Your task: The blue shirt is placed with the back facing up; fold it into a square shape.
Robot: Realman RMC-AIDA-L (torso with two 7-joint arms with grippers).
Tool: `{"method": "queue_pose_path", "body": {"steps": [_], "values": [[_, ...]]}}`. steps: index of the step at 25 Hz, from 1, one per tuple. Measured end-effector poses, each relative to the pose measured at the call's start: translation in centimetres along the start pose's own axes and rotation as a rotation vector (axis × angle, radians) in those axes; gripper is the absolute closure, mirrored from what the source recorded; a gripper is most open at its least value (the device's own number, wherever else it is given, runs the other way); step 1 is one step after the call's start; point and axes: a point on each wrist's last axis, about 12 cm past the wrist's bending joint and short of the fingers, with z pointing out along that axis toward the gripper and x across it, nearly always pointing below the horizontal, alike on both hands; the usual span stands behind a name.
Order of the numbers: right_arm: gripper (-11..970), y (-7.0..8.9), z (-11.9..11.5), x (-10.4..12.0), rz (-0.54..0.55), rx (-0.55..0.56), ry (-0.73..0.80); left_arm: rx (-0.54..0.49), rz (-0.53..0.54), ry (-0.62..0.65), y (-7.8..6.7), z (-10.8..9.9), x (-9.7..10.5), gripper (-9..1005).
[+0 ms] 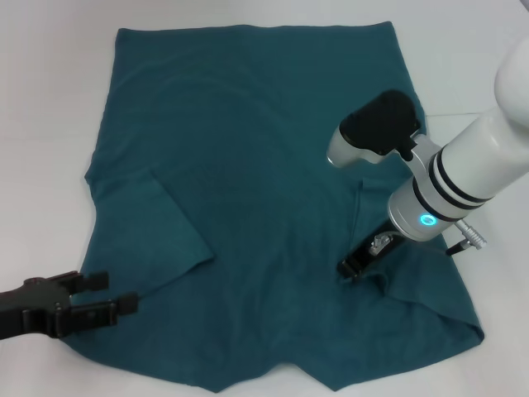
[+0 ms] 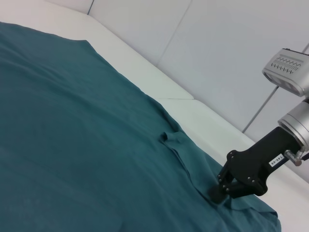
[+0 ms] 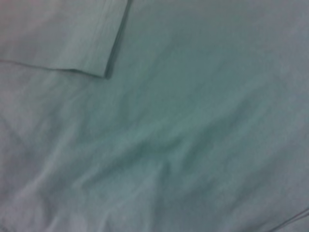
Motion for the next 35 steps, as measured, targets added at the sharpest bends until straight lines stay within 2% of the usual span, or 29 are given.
{"method": "queue_pose_path", "body": {"steps": [7,8,9,14,17,22,23,24,25,27,35], "values": [[880,-0.4,-1.0,0.2,0.022,-0.021,-0.032,-0.006,-0.007,-0.004,0.0,-0.2,0.1,169],[879,-0.9,-2.6,0.1,0.037,-0.022,-0.082,-0.007,-0.01,-0.005,0.0,-0.2,0.1,169],[877,-0.9,-2.6,0.1,0.037,-0.022,-0.082,-0.009,-0.015,-0.006,0.1,-0.4,0.0,170],[868,-1.6,-6.5,1.2,0.025,-0.066,-0.19,-0.041,-0.086,-0.021,0.3,-1.2,-0.5,172],[862,-1.8,-7.5,2.3,0.005,-0.099,-0.193,-0.096,-0.192,0.008,0.8,-2.0,-0.9,173],[853,-1.7,-7.5,3.5,-0.007,-0.163,-0.209,-0.246,-0.418,0.091,1.9,-2.8,-1.0,176],[851,-1.7,-7.5,3.5,-0.007,-0.163,-0.209,-0.246,-0.418,0.091,1.9,-2.8,-1.0,176],[849,-1.7,-7.5,3.5,-0.008,-0.168,-0.211,-0.277,-0.486,0.102,2.1,-2.9,-1.0,176],[803,-1.7,-7.5,3.5,-0.01,-0.167,-0.213,-0.298,-0.546,0.117,2.2,-2.9,-0.9,177],[710,-1.7,-7.5,3.5,-0.011,-0.16,-0.216,-0.313,-0.577,0.143,2.3,-2.7,-1.0,178],[371,-1.9,-7.4,3.1,-0.01,-0.136,-0.235,-0.359,-0.608,0.187,2.6,-1.8,-0.4,181]]}}
